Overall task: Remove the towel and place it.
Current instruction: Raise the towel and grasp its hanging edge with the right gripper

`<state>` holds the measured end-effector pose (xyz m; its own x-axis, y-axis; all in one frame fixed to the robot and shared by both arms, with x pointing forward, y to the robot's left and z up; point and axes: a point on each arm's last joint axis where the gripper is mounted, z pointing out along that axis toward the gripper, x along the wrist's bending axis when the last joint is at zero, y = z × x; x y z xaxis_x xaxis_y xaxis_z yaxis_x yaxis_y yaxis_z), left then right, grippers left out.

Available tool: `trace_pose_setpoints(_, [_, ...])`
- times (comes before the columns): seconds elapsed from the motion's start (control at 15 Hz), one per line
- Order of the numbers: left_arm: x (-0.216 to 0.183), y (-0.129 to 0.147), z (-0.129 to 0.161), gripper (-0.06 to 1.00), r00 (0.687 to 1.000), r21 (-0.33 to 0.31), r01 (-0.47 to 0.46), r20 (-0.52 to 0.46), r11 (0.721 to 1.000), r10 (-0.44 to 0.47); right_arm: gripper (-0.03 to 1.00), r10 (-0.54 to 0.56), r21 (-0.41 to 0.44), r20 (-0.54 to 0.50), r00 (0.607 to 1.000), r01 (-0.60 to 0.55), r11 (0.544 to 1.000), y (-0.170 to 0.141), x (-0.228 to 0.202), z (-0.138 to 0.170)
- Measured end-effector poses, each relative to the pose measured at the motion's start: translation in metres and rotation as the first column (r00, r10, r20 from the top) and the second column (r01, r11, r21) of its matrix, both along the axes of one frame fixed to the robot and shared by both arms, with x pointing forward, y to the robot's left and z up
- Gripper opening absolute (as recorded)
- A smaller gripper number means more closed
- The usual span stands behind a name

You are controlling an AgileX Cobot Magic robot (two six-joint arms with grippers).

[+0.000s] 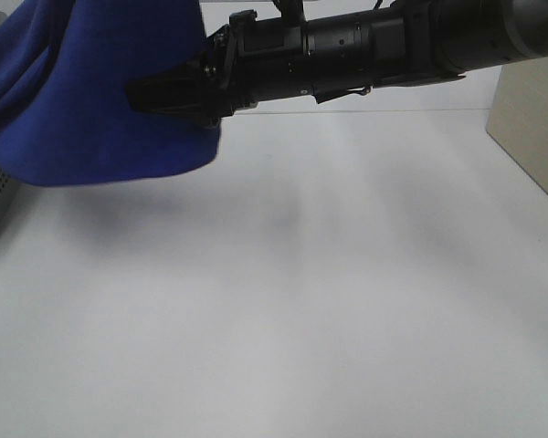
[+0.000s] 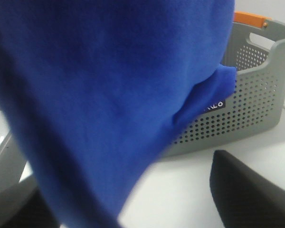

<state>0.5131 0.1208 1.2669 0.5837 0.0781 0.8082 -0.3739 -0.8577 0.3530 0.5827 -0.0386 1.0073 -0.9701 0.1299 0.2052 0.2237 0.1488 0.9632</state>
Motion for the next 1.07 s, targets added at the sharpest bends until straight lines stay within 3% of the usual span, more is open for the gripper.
trace_pose_setpoints(0.27, [0.005,0.000,0.000,0.00,0.999,0.002,-0.031,0.032,1.000,0.031,0.76,0.033,0.007,-0.032,0.999,-0.033,0.999,0.002,-0.004,0.002])
trace_pose_setpoints(0.47, [0.008,0.007,-0.001,0.00,0.994,0.030,-0.103,0.035,0.994,0.102,0.76,0.041,-0.081,-0.063,0.997,-0.046,0.996,-0.015,0.001,-0.003])
trace_pose_setpoints(0.67, [0.008,0.007,-0.001,0.00,0.994,0.026,-0.110,0.028,0.994,0.109,0.74,0.063,-0.115,-0.049,0.997,-0.069,0.991,-0.022,0.000,-0.001])
trace_pose_setpoints(0.93, [0.008,0.007,-0.001,0.00,0.994,0.026,-0.111,0.026,0.994,0.110,0.35,0.070,-0.184,-0.045,0.997,-0.077,0.980,-0.027,0.001,-0.007])
trace_pose_setpoints(1.07, [0.008,0.007,-0.001,0.00,0.994,0.026,-0.111,0.026,0.994,0.110,0.04,0.048,-0.184,-0.062,0.997,-0.059,0.981,-0.034,0.005,-0.007])
